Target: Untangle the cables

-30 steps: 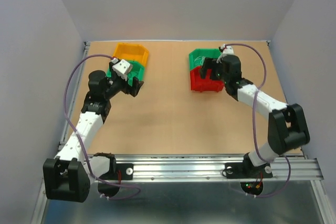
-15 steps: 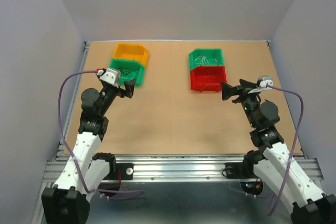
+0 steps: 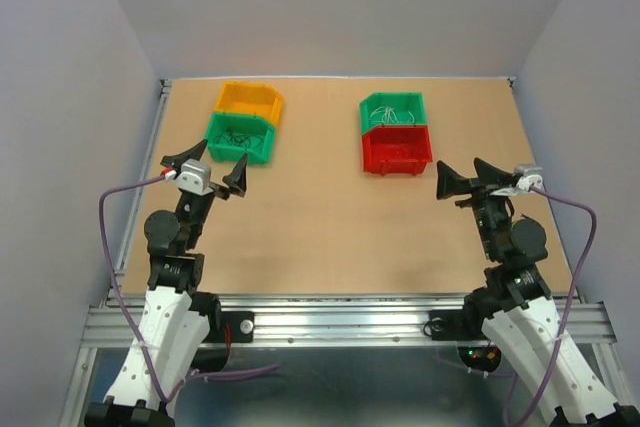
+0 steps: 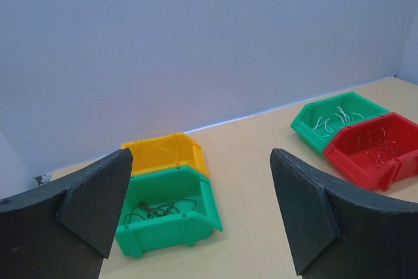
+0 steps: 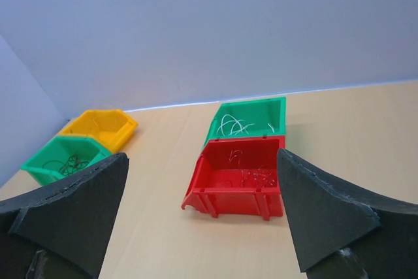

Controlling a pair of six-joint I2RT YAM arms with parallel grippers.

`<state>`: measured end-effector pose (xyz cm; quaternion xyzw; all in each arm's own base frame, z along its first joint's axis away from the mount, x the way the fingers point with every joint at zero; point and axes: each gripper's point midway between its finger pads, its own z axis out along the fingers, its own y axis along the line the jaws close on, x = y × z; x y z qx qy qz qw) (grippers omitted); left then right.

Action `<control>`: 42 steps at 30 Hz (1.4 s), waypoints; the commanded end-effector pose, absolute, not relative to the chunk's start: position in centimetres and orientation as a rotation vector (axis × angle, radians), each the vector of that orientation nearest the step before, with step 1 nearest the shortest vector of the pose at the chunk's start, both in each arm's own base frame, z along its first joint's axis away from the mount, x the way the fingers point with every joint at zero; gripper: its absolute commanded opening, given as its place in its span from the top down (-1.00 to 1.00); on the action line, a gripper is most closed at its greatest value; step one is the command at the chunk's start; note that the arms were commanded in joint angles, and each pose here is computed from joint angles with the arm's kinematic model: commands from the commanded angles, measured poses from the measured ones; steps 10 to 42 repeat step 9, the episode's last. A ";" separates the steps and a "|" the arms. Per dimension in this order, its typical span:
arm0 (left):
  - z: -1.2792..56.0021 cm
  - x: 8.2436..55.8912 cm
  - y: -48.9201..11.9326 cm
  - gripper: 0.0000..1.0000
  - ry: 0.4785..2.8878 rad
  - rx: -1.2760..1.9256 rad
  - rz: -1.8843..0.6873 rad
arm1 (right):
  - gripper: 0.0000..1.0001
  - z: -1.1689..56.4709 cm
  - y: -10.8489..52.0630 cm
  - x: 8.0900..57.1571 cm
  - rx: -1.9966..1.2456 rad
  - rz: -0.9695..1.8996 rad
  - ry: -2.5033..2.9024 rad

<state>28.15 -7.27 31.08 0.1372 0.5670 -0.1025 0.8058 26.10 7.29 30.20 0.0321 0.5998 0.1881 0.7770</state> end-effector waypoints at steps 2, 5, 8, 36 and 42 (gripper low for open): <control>32.6 27.8 -7.1 -0.98 1.142 0.296 -0.199 | -1.00 29.9 7.1 26.1 0.077 0.396 1.299; 32.5 27.9 -7.1 -0.98 1.144 0.298 -0.197 | -1.00 30.0 7.0 26.1 0.082 0.395 1.296; 32.4 27.9 -7.1 -0.98 1.147 0.299 -0.200 | -1.00 29.9 7.1 26.2 0.081 0.395 1.301; 32.5 27.9 -7.2 -0.98 1.144 0.303 -0.201 | -1.00 30.0 7.2 26.1 0.076 0.397 1.300; 32.5 27.9 -7.2 -0.98 1.144 0.303 -0.201 | -1.00 30.0 7.2 26.1 0.076 0.397 1.300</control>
